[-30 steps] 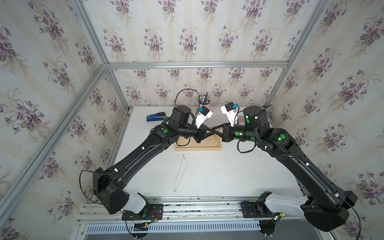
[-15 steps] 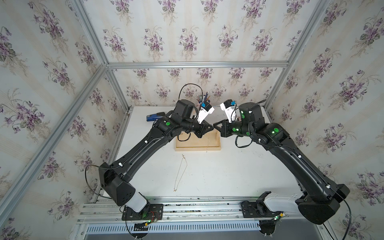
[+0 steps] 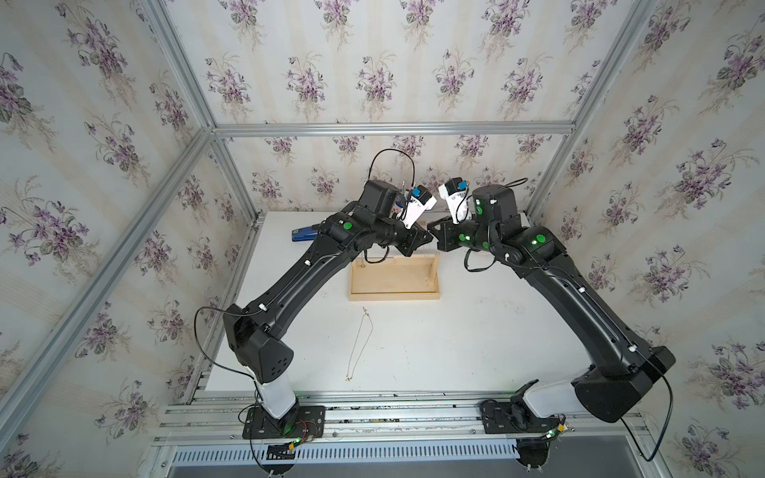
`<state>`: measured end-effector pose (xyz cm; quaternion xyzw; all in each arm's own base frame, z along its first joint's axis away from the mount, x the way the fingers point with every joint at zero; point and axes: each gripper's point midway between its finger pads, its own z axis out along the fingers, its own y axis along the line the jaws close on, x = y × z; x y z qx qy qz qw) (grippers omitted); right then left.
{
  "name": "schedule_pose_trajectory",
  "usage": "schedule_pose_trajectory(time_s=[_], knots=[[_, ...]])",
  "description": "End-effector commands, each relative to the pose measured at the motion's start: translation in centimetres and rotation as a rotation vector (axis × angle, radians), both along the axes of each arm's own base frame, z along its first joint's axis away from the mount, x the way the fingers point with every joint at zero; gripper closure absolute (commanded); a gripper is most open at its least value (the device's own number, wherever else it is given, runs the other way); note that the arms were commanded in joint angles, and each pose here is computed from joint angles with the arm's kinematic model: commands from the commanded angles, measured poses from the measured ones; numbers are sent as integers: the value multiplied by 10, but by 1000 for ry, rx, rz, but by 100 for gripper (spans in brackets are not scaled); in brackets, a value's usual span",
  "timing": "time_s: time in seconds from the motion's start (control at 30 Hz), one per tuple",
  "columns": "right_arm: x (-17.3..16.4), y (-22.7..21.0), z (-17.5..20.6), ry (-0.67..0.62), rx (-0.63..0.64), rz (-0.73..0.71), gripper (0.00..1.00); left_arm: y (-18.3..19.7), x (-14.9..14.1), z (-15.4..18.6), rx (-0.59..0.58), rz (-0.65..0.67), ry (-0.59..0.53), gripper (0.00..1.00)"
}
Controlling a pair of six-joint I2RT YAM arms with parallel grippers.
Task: Hang the necklace on the jewelry display stand
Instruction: Adjust the necklace, then hang the necklace on the stand.
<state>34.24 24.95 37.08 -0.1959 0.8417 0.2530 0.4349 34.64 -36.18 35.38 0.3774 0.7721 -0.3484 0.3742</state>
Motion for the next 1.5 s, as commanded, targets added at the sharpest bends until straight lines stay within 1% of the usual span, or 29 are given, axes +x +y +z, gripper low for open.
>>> schedule_pose_trajectory(time_s=[0.0,0.17,0.43,0.63,0.9,1.17,1.47], knots=[[23,-12,15,-67,14,-42,100,1,12,4,6,23,-4,100],[43,-16,31,-104,47,-56,100,-1,30,12,-27,34,-7,100],[80,-22,38,-130,55,-79,100,-1,58,21,-70,51,-13,99],[98,-15,40,-150,66,-70,100,-6,79,12,-90,53,12,98],[121,-20,21,-133,35,-97,100,-8,102,-3,-115,75,41,98],[141,-27,-2,-124,12,-141,100,-13,114,-16,-125,73,68,97],[165,-30,-16,-132,-2,-159,100,-16,130,-29,-133,100,90,96]])
